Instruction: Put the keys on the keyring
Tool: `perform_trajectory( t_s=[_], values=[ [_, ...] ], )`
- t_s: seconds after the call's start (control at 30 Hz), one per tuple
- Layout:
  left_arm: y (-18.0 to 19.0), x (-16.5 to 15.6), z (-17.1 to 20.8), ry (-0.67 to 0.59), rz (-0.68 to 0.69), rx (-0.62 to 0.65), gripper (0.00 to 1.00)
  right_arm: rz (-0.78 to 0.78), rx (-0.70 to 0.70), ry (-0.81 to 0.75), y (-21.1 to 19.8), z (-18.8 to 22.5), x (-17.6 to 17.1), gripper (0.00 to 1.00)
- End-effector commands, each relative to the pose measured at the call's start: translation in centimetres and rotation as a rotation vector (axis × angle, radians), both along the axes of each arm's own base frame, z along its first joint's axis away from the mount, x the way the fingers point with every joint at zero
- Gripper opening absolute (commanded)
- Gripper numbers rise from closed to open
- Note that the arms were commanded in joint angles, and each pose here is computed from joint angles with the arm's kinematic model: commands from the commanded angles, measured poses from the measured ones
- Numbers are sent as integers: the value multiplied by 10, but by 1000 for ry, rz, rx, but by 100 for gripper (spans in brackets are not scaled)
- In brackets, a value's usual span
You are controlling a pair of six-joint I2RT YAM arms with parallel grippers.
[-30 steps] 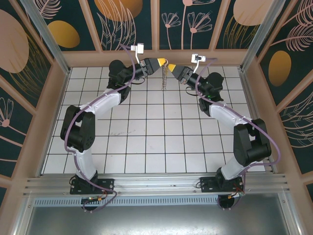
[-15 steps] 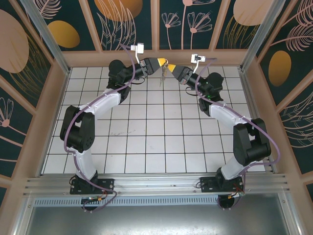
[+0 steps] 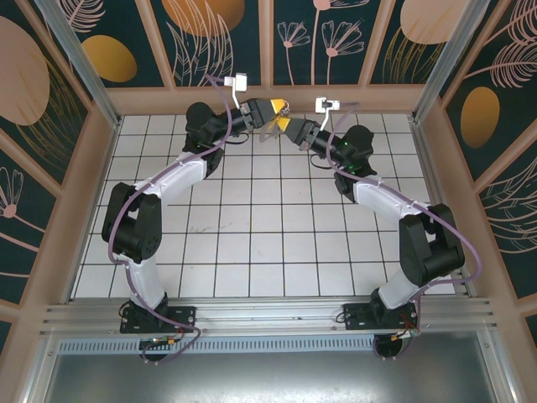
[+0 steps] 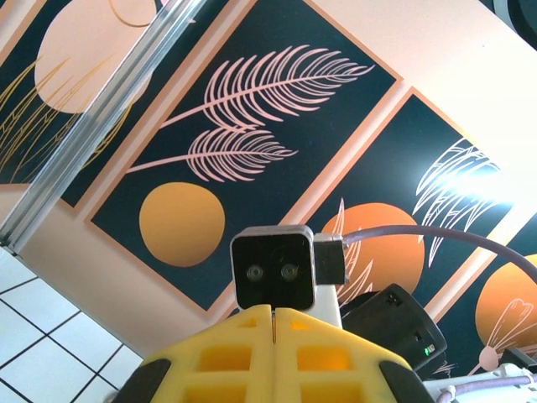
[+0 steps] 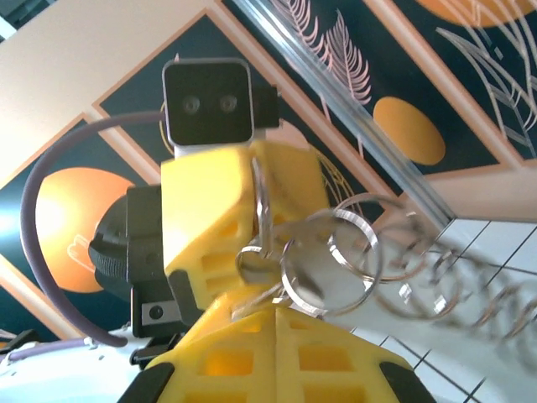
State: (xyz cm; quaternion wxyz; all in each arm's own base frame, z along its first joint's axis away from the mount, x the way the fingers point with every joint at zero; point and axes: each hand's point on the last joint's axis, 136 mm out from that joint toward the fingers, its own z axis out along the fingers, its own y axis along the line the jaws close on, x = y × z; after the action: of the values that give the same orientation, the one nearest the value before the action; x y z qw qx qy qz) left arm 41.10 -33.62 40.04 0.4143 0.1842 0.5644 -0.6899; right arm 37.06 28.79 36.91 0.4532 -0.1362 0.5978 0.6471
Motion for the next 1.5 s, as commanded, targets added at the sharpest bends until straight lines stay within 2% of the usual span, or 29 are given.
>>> perform_trajectory(
  t_s=[0.0, 0.1, 0.13, 0.2, 0.27, 0.43, 0.57, 0.63, 0.7, 0.97, 1.23, 1.47],
  values=[
    [4, -12, 23, -67, 14, -28, 0, 30, -14, -66, 4, 13, -14, 0],
    [5, -12, 24, -66, 19, -30, 0, 12, -36, -57, -1, 11, -12, 0],
    [5, -13, 25, -69, 20, -32, 0, 1, -42, -51, -4, 9, -12, 3],
    [6, -13, 26, -70, 22, -33, 0, -32, -48, -49, -15, 11, -14, 20],
    [6, -14, 27, -71, 21, -34, 0, -66, -57, -40, -27, 9, -15, 26],
    [8, -16, 29, -73, 28, -44, 0, -169, -67, -29, -55, 9, -17, 29],
    [10, -14, 27, -55, 36, -60, 0, -218, -35, -40, -62, 21, -14, 31],
    [12, -14, 29, -47, 46, -80, 0, -249, 4, -40, -65, 29, -8, 43],
    [14, -13, 29, -33, 59, -98, 0, -279, 48, -29, -69, 36, 0, 48],
    [18, -10, 26, 6, 98, -129, 0, -216, 210, 31, -60, 50, 27, 47],
    [15, -10, 17, 24, 98, -123, 0, -171, 239, 69, -43, 46, 43, 45],
    [14, -9, 15, 26, 98, -119, 0, -134, 234, 70, -27, 44, 41, 40]
  ],
)
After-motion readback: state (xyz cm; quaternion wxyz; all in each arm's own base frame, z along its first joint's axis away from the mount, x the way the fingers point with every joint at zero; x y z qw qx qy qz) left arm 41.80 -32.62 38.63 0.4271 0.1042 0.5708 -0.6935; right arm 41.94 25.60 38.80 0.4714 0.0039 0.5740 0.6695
